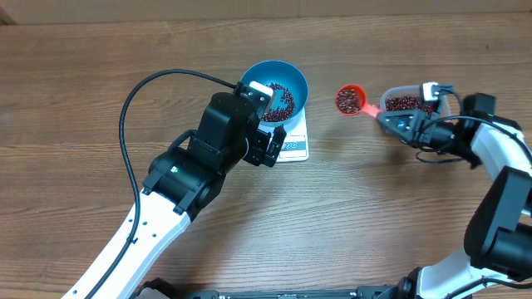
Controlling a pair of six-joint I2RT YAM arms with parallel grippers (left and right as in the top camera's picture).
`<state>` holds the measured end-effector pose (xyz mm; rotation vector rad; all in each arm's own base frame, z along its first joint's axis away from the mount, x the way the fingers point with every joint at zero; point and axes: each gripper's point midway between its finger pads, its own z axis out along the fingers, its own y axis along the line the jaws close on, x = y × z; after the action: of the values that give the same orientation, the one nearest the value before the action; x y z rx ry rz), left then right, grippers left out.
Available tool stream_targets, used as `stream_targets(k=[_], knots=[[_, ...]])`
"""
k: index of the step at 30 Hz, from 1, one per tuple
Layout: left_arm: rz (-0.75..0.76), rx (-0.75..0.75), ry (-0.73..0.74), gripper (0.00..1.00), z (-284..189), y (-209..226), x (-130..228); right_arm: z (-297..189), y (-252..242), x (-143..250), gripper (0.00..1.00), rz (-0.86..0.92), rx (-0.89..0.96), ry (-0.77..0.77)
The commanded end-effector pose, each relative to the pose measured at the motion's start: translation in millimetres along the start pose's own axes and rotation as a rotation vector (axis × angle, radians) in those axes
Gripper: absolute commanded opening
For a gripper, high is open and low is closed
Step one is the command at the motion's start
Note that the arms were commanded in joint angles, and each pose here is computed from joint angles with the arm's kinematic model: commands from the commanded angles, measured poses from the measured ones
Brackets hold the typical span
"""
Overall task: Scoop item into bowl and weigh 150g on scale
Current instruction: 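Lift the filled scoop out of the tub with the right gripper, then carry the filled scoop left over the blue bowl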
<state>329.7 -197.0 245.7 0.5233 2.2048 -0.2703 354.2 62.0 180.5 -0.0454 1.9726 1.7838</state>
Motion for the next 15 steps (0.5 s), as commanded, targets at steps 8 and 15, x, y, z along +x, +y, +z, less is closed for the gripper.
stream_targets(k=[8,15], knots=[[0.007,0.009,-0.02,1.0,-3,-1,-10,27,11,7,0.04,-0.048,-0.077,0.068],[0.007,0.009,-0.02,1.0,-3,-1,-10,42,4,-4,0.04,0.0,-0.033,0.105]])
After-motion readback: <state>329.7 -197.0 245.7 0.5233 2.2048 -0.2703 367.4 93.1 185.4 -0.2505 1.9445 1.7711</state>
